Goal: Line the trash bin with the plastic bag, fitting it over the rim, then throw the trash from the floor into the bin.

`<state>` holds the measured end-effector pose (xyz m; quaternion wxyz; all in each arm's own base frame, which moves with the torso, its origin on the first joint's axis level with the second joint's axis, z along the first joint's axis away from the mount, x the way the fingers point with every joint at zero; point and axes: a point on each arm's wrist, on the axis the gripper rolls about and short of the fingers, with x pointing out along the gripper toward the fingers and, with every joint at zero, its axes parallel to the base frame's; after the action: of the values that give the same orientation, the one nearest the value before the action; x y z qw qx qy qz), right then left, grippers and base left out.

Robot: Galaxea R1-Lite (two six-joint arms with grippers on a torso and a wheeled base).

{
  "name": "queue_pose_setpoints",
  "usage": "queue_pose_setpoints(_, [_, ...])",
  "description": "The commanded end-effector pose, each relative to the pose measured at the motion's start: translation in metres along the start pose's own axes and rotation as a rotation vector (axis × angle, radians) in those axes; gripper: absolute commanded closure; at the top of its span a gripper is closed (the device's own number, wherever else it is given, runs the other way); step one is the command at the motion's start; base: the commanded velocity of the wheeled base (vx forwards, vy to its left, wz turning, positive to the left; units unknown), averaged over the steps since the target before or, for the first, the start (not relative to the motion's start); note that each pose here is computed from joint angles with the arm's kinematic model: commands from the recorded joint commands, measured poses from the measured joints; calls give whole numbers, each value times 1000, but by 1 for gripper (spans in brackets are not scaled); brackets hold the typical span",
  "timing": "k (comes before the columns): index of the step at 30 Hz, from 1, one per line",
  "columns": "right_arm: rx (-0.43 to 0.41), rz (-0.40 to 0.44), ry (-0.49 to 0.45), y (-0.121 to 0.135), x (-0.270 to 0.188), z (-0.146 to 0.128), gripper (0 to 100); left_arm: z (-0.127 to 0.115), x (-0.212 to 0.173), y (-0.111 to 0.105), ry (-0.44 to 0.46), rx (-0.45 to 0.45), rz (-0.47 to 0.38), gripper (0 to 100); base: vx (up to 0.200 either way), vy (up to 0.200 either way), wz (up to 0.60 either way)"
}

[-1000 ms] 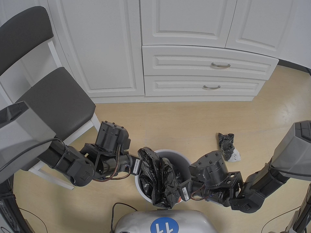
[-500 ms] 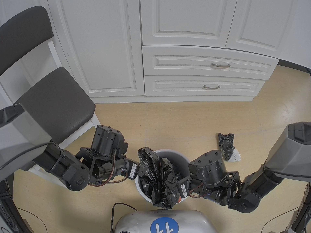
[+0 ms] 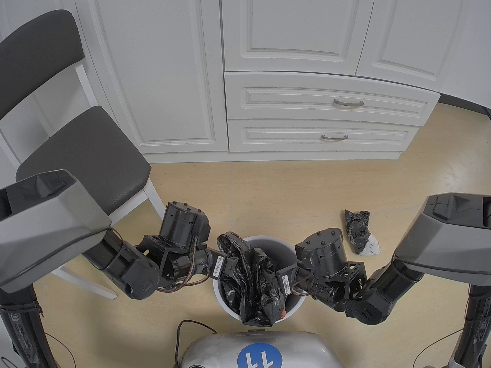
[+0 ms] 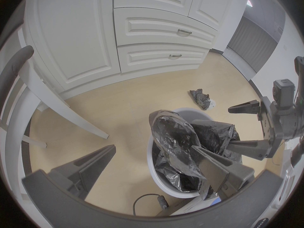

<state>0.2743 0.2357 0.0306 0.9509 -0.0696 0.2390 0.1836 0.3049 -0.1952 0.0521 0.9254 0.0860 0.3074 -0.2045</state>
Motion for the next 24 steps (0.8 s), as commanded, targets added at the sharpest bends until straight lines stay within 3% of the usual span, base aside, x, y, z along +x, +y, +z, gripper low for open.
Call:
queue_pose_setpoints(1, [1,-41,14,-2,13,-7,0,0,11,-1,5,-2,2,0,0,0,0])
queue_pose_setpoints(8, [-4,-43,14,0,11,-8,0,0,29,-2,3,0,65,0,0,0,0])
queue_pose_setpoints(20, [-7,-37,15,3,10,-9,0,2,38,7,-1,-19,76,0,0,0,0])
queue_pose_setpoints(21, [-7,-37,15,3,10,-9,0,2,39,7,-1,-19,74,100,0,0,0])
queue_pose_setpoints(24, [-9,-38,21,3,10,-10,0,0,47,6,2,-19,72,100,0,0,0])
